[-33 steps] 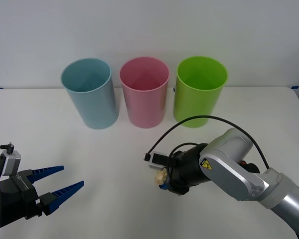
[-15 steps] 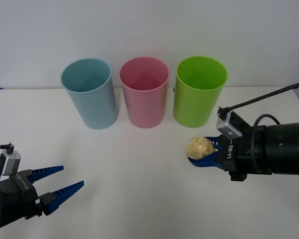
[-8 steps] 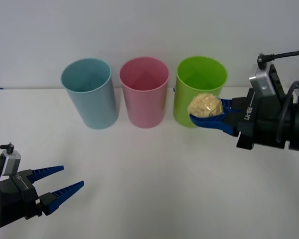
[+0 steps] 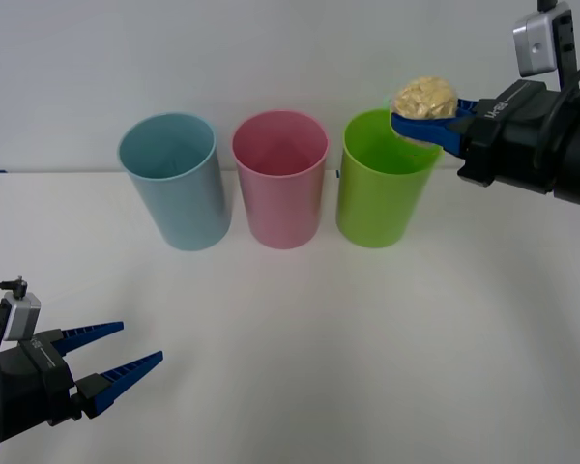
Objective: Put cans in the blue bin and PET bottles in the pink bin and trash in the green bin.
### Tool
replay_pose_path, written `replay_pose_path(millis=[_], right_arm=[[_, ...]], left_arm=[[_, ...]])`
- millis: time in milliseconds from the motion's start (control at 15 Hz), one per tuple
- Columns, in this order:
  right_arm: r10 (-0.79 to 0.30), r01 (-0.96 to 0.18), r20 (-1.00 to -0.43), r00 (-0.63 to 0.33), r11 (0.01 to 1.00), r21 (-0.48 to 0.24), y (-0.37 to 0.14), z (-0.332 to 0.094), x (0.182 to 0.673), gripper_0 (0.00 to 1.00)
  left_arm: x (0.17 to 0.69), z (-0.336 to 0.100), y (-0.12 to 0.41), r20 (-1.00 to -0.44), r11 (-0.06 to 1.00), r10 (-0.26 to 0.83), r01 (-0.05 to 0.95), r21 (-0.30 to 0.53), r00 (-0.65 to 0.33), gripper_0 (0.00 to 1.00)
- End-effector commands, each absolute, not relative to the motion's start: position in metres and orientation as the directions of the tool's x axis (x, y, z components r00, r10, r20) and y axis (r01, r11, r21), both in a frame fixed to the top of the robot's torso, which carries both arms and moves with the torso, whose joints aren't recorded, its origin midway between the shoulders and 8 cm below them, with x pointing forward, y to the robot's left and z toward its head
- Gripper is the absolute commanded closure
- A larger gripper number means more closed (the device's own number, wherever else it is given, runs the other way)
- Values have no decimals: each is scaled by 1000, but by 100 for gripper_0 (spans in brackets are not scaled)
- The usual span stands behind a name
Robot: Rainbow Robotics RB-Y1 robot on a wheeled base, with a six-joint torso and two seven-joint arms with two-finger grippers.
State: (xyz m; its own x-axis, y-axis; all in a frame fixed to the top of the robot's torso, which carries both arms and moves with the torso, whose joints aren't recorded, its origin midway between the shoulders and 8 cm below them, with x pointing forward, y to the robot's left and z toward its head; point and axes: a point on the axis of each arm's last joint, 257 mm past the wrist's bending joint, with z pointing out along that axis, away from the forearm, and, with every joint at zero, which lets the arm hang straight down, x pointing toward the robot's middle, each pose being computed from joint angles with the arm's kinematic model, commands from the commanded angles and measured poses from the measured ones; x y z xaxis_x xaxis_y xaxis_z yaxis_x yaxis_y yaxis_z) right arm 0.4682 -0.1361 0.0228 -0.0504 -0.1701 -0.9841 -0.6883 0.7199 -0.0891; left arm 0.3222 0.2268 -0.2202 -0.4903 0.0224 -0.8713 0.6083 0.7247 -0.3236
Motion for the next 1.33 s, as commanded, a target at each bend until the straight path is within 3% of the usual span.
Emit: replay_pose_path(millis=[67, 533, 1333], right_arm=[[-182, -646, -982, -52, 756, -106, -142, 24, 497, 100], [-254, -550, -961, -108, 821, -155, -149, -6, 563, 100], [-323, -485, -933, -156, 848, -212, -152, -56, 625, 100]], left_arm=[[322, -220, 227, -871, 725, 22, 608, -324, -490, 0], [322, -220, 227, -871, 725, 22, 608, -324, -490, 0], [322, -220, 227, -871, 725, 22, 608, -324, -490, 0]])
